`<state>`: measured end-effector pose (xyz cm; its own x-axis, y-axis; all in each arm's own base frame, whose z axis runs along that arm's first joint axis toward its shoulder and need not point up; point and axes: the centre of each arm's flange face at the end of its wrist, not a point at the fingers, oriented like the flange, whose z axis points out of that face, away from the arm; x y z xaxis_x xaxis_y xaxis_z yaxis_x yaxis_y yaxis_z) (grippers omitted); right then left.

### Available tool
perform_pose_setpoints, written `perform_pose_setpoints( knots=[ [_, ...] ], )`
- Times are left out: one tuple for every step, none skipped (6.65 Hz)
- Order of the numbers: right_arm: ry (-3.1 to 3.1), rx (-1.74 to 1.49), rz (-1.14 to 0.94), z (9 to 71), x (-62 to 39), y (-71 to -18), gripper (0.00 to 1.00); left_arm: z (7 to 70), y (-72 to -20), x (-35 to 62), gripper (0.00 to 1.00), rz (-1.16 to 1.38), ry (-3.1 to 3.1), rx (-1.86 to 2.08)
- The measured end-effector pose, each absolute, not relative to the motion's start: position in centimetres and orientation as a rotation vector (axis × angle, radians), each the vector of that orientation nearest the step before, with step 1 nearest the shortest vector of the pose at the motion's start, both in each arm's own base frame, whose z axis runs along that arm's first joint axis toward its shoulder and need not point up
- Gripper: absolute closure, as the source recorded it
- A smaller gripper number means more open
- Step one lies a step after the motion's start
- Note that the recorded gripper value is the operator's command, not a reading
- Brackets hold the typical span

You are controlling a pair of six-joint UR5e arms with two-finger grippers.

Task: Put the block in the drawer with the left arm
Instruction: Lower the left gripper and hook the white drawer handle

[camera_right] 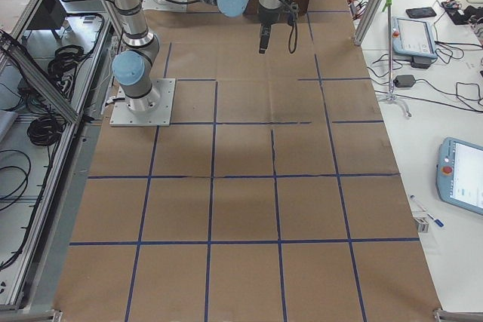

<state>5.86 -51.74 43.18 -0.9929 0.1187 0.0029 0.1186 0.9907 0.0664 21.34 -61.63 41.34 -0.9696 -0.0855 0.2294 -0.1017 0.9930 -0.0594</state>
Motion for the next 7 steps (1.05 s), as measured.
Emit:
perform_pose_setpoints(
  knots=[
    [3.133, 0.187, 0.104, 43.2, 5.9, -51.7, 0.00, 40.2, -61.9, 21.4, 0.01, 0.099, -2.868, 0.138],
    [3.133, 0.187, 0.104, 43.2, 5.9, -51.7, 0.00, 39.3, -62.1, 21.4, 0.01, 0.082, -2.841, 0.123],
    [3.133, 0.187, 0.104, 43.2, 5.9, -51.7, 0.00, 38.4, -62.1, 21.4, 0.02, 0.058, -2.817, 0.088],
    [3.133, 0.186, 0.104, 43.2, 5.9, -51.7, 0.00, 37.4, -62.3, 21.4, 0.02, 0.033, -2.797, 0.060],
    [3.133, 0.186, 0.103, 43.2, 5.9, -51.7, 0.00, 36.3, -62.5, 21.3, 0.02, 0.009, -2.784, 0.039],
    [3.133, 0.186, 0.103, 43.2, 5.9, -51.7, 0.00, 35.4, -62.7, 21.4, 0.02, -0.008, -2.776, 0.019],
    [3.133, 0.186, 0.104, 43.2, 5.9, -51.7, 0.00, 34.4, -62.8, 21.4, 0.02, -0.027, -2.768, 0.005]
  ],
)
